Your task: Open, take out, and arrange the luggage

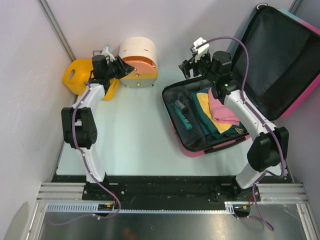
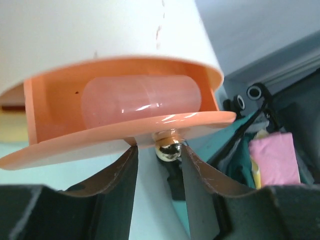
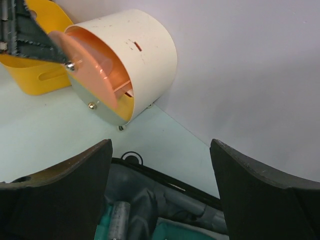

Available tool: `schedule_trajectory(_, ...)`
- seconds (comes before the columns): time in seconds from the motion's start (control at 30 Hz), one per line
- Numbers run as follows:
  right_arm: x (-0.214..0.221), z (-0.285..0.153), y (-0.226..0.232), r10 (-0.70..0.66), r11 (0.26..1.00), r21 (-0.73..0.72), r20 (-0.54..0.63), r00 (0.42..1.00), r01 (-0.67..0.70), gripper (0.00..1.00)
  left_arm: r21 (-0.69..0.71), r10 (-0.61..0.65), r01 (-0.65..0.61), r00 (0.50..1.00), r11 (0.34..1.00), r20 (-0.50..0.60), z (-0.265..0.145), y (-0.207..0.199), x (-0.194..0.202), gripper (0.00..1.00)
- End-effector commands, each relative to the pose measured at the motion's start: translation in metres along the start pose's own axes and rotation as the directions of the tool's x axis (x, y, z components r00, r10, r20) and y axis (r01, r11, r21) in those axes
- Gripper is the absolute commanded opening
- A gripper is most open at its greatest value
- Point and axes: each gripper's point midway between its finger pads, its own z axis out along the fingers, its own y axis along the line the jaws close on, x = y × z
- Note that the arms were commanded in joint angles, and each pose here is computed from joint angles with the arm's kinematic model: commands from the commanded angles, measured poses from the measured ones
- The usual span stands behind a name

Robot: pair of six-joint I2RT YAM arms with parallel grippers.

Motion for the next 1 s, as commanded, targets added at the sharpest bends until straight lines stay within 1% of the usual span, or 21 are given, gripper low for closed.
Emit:
schedule_trajectory(0.0,-0.021,-0.029,-0.011,-0.041,0.998,0.057,0.020,0.999,0.039,0.84,0.043,-0.020,0.014,0.990,0.999,0.141,0.020,-0.020,-0.048,0.45)
schedule_trajectory(0.03,-0.016,-0.032,-0.013,-0.042,0.997,0.063,0.008,0.999,0.041,0.84,0.049,-0.026,0.019,0.987,0.999,0.157,0.023,-0.023,-0.055,0.45)
schedule_trajectory(0.1,-0.017,-0.039,-0.016,-0.043,0.996,0.076,0.004,0.999,0.043,0.84,0.037,-0.038,0.032,0.986,0.999,0.160,0.033,-0.015,-0.054,0.47)
schedule_trajectory(0.2,-0.014,-0.044,-0.018,-0.045,0.995,0.083,-0.011,0.999,0.046,0.85,0.045,-0.034,0.027,0.985,0.999,0.170,0.042,-0.016,-0.058,0.50)
schedule_trajectory(0.3,-0.012,-0.049,-0.020,-0.051,0.994,0.092,-0.023,0.998,0.053,0.85,0.061,0.007,-0.019,0.983,0.998,0.181,0.033,-0.028,-0.065,0.54)
schedule_trajectory(0.33,-0.011,-0.050,-0.021,-0.052,0.994,0.096,-0.026,0.998,0.054,0.85,0.047,0.056,-0.065,0.984,0.997,0.170,0.030,-0.025,-0.058,0.54)
schedule_trajectory(0.4,-0.008,-0.053,-0.023,-0.051,0.993,0.103,-0.035,0.998,0.054,0.87,0.036,0.134,-0.143,0.974,0.989,0.184,0.017,-0.029,-0.060,0.58)
schedule_trajectory(0.43,-0.009,-0.054,-0.024,-0.051,0.993,0.106,-0.034,0.998,0.055,0.89,0.021,0.217,-0.225,0.957,0.974,0.194,0.000,-0.033,-0.062,0.60)
schedule_trajectory(0.47,-0.008,-0.055,-0.025,-0.050,0.993,0.105,-0.038,0.998,0.054,0.90,0.014,0.265,-0.273,0.945,0.962,0.191,-0.007,-0.033,-0.059,0.64)
schedule_trajectory(0.5,-0.008,-0.056,-0.026,-0.051,0.993,0.105,-0.038,0.998,0.055,0.92,0.005,0.314,-0.321,0.930,0.947,0.190,-0.015,-0.034,-0.057,0.73)
schedule_trajectory(0.53,-0.008,-0.057,-0.026,-0.052,0.993,0.108,-0.038,0.998,0.056,0.95,-0.006,0.403,-0.408,0.898,0.913,0.177,-0.030,-0.035,-0.048,0.77)
schedule_trajectory(0.57,-0.009,-0.057,-0.027,-0.049,0.992,0.113,-0.034,0.998,0.052,0.96,-0.009,0.443,-0.448,0.882,0.894,0.162,-0.036,-0.032,-0.040,0.80)
schedule_trajectory(0.6,-0.007,-0.057,-0.028,-0.038,0.992,0.118,-0.038,0.999,0.042,0.98,-0.004,0.475,-0.480,0.867,0.877,0.147,-0.041,-0.031,-0.032,0.87)
schedule_trajectory(0.63,-0.004,-0.059,-0.035,-0.023,0.986,0.162,-0.052,0.998,0.031,0.99,-0.008,0.503,-0.505,0.858,0.863,0.099,-0.044,-0.017,-0.009,0.91)
schedule_trajectory(0.7,-0.003,-0.059,-0.038,0.002,0.983,0.183,-0.040,0.999,0.005,1.00,-0.029,0.494,-0.493,0.865,0.869,0.086,-0.053,-0.012,0.000,0.94)
schedule_trajectory(0.77,0.005,-0.060,-0.040,0.018,0.986,0.168,-0.058,0.998,-0.008,1.00,-0.028,0.425,-0.424,0.904,0.905,0.046,-0.053,0.000,0.019,0.93)
schedule_trajectory(0.83,0.011,-0.060,-0.040,0.040,0.986,0.166,-0.072,0.997,-0.027,1.00,-0.008,0.314,-0.314,0.949,0.949,0.018,-0.049,0.004,0.032,0.89)
schedule_trajectory(0.87,0.013,-0.060,-0.040,0.045,0.986,0.166,-0.076,0.996,-0.032,1.00,0.006,0.263,-0.263,0.965,0.965,-0.010,-0.042,0.009,0.042,0.84)
schedule_trajectory(0.9,0.022,-0.061,-0.038,0.057,0.986,0.159,-0.106,0.993,-0.039,1.00,0.005,0.172,-0.172,0.985,0.985,-0.014,-0.036,0.007,0.045,0.82)
schedule_trajectory(0.93,0.025,-0.063,-0.039,0.063,0.985,0.165,-0.116,0.991,-0.044,1.00,0.006,0.128,-0.128,0.992,0.992,-0.019,-0.029,0.007,0.049,0.81)
schedule_trajectory(0.97,0.027,-0.063,-0.040,0.067,0.985,0.168,-0.120,0.990,-0.046,1.00,-0.024,0.080,-0.080,0.996,0.996,-0.032,-0.019,0.018,0.057,0.79)
